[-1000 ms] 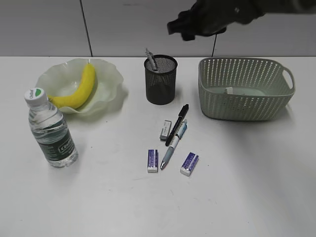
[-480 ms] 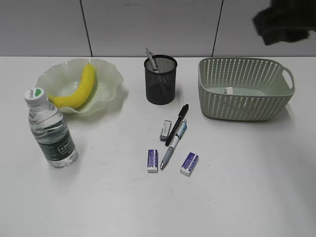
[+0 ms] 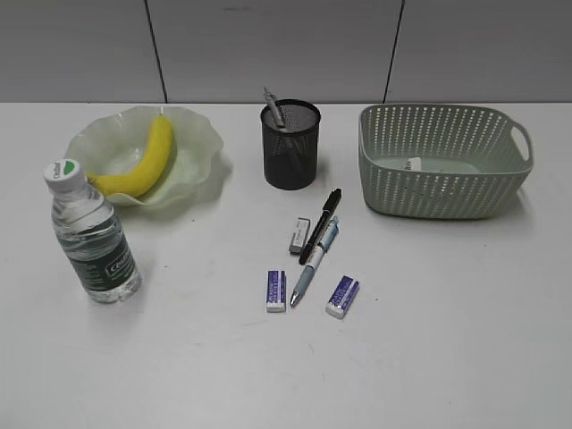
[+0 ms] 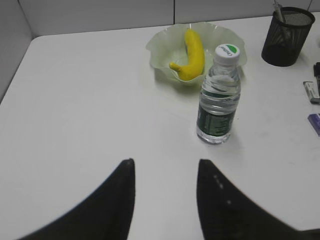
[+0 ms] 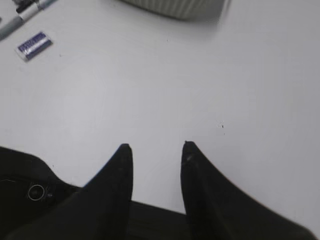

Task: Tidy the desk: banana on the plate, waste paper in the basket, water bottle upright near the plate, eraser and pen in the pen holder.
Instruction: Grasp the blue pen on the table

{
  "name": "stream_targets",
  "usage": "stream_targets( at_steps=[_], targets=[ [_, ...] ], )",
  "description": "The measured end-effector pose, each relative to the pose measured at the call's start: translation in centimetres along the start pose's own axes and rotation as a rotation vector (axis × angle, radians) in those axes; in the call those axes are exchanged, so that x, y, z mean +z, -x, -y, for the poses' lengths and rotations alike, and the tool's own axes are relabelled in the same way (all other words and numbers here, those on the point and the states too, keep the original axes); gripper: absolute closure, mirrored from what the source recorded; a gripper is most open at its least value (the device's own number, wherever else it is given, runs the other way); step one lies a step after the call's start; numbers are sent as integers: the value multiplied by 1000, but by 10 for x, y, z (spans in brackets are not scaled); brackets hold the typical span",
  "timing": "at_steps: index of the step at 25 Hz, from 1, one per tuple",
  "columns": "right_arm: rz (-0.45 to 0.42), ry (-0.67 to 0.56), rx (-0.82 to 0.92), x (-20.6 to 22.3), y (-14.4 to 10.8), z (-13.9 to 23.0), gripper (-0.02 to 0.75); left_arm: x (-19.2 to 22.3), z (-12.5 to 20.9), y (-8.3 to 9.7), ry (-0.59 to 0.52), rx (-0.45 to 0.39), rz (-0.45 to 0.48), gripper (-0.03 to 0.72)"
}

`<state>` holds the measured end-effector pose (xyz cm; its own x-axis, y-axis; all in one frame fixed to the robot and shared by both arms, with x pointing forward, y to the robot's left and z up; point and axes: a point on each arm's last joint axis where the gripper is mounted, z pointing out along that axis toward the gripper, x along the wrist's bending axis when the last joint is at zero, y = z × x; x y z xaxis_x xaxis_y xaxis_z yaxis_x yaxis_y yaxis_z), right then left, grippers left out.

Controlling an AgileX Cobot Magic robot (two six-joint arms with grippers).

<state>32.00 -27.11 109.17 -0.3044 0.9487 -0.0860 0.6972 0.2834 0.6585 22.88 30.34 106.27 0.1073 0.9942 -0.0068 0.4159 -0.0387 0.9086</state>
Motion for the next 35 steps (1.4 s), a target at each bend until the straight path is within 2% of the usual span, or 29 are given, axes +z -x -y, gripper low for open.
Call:
stream_targets(
  at_steps=[3, 6, 11, 15, 18, 21, 24, 29, 35],
  targets=[
    [-5, 59, 17, -9, 8, 35, 461, 2, -1, 1, -12, 4, 8, 381],
    [-18, 155, 32, -17, 14, 62, 461, 8, -8, 8, -39, -8, 81, 381],
    [-43, 336, 72, -34, 22, 89, 461, 34, -41, 20, -110, -18, 208, 381],
    [-49, 379, 80, -38, 24, 94, 461, 76, -70, 31, -187, -57, 320, 381],
    [-58, 404, 71, -35, 22, 92, 461, 117, -88, 39, -283, -104, 404, 381],
    [-72, 417, 54, -33, 20, 91, 462, 156, -100, 50, -374, -89, 464, 381],
    [-81, 419, 43, -32, 18, 91, 462, 181, -114, 74, -382, -6, 527, 381],
    [-83, 428, 36, -32, 18, 91, 462, 215, -118, 142, -370, 167, 646, 381],
    [-85, 430, 35, -32, 18, 90, 462, 274, -83, 223, -550, 243, 691, 381]
  ],
)
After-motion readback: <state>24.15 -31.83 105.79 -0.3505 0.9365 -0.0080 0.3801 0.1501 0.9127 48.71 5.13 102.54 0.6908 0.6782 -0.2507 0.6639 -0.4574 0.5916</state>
